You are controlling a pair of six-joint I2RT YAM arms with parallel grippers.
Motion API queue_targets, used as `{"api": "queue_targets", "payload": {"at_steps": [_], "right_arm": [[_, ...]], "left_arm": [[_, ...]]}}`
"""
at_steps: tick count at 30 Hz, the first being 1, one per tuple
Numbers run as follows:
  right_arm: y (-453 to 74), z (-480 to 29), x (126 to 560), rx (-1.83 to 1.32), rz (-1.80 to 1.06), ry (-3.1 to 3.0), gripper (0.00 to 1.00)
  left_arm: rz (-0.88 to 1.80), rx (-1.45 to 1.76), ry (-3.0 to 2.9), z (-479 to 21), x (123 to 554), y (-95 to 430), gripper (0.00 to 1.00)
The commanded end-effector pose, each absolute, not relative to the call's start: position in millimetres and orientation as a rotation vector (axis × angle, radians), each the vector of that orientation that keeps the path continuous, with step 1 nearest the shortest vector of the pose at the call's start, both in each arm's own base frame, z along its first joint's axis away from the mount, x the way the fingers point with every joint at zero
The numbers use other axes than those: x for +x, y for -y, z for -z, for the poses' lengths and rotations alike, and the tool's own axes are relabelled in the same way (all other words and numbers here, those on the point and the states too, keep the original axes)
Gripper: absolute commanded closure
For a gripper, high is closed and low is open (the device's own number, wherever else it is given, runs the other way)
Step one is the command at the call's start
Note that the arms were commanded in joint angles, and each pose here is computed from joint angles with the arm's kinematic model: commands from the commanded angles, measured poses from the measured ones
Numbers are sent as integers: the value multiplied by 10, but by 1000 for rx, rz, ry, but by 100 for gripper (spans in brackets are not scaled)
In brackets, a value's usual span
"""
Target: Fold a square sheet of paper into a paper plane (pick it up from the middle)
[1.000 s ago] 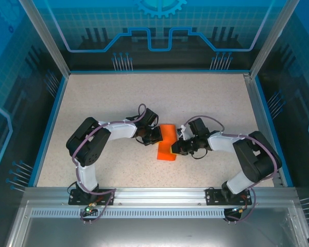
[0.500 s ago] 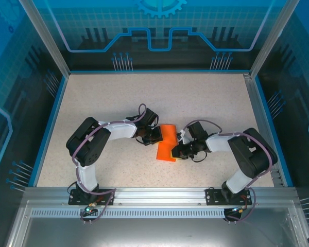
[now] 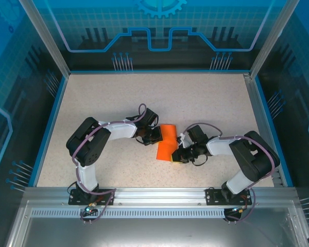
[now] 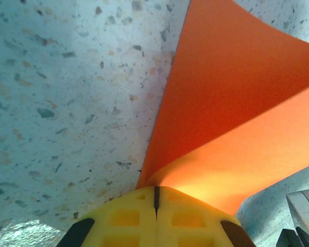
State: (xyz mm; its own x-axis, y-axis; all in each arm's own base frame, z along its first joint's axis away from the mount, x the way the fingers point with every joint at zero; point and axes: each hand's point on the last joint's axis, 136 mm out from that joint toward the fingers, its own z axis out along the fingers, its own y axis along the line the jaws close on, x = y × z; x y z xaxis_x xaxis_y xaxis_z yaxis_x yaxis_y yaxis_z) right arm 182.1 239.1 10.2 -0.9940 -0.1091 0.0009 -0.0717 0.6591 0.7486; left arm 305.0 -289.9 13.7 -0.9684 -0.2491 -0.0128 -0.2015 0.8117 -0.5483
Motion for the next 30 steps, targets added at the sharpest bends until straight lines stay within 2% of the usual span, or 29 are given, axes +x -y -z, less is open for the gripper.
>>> {"api": "queue_targets", "payload": {"at_steps": [1, 7, 15, 22, 30], "right_arm": [[-2285, 142, 1641, 111, 1137, 2805, 90], [-2351, -146, 1764, 150, 1202, 2849, 89], [-2369, -623, 2263, 160, 1318, 2985, 87], [-2283, -627, 2644, 57, 1440, 2977, 87], [-2283, -482, 2745, 65, 1396, 2980, 86]], "left_arm": [[712, -379, -3020, 119, 2852, 2746, 100], [709, -377, -3021, 114, 2848, 2740, 100], [706, -369, -3025, 121, 2843, 2740, 100], [705, -365, -3031, 146, 2840, 2744, 100], [699, -361, -3038, 160, 2827, 2739, 100]]}}
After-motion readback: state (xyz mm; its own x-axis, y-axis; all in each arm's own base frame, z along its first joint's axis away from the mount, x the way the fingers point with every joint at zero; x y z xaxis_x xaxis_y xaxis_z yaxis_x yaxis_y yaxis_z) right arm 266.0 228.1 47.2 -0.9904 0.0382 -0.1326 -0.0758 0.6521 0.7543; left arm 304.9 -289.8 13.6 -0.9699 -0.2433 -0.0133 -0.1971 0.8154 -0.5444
